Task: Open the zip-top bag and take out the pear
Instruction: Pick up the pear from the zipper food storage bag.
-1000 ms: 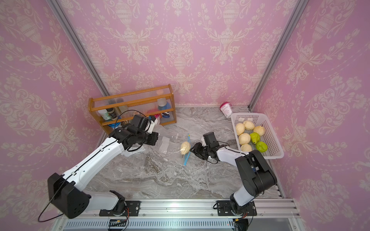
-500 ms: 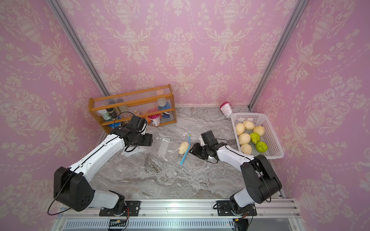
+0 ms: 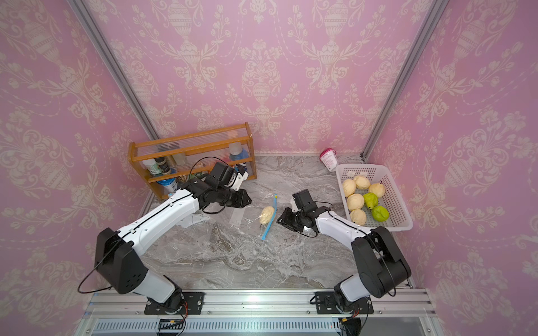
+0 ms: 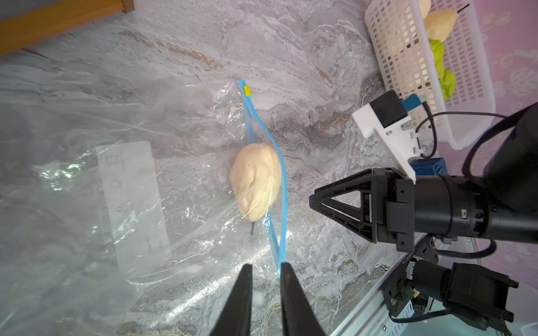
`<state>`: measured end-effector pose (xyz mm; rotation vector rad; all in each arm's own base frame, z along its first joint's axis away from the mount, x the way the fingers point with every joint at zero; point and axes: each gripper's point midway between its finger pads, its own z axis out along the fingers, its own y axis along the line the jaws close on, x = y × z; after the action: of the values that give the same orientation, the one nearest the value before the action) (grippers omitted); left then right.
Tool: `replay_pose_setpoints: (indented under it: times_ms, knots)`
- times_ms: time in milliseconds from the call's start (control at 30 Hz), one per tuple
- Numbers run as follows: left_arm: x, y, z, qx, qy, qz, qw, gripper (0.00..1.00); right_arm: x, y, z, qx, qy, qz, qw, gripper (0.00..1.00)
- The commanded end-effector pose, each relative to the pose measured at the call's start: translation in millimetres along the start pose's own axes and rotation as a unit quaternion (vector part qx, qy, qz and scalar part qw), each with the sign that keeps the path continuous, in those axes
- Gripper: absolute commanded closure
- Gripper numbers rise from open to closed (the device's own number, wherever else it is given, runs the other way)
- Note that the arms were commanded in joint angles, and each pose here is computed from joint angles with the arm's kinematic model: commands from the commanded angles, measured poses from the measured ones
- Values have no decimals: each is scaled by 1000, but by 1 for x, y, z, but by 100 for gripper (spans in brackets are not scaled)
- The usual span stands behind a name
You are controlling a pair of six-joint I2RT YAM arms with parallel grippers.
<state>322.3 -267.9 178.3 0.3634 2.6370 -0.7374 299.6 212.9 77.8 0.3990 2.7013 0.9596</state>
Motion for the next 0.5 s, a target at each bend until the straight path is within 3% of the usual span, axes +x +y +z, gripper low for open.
replay_pose_setpoints:
  times_ms: [0, 133, 300, 467]
  knots:
    - [-5, -13, 25, 31, 16, -13, 999, 89, 0, 8, 6, -22, 4, 21, 1000, 63]
    - [-9, -4, 54, 16, 25, -10, 999, 94, 1, 9, 11, -37, 5, 48, 998, 59]
    - [-1, 15, 83, -10, 45, -17, 999, 98, 8, 0, 17, -25, 9, 60, 998, 61]
    - [20, 24, 120, 10, 70, -39, 997, 99, 11, -4, 18, -17, 9, 61, 998, 58]
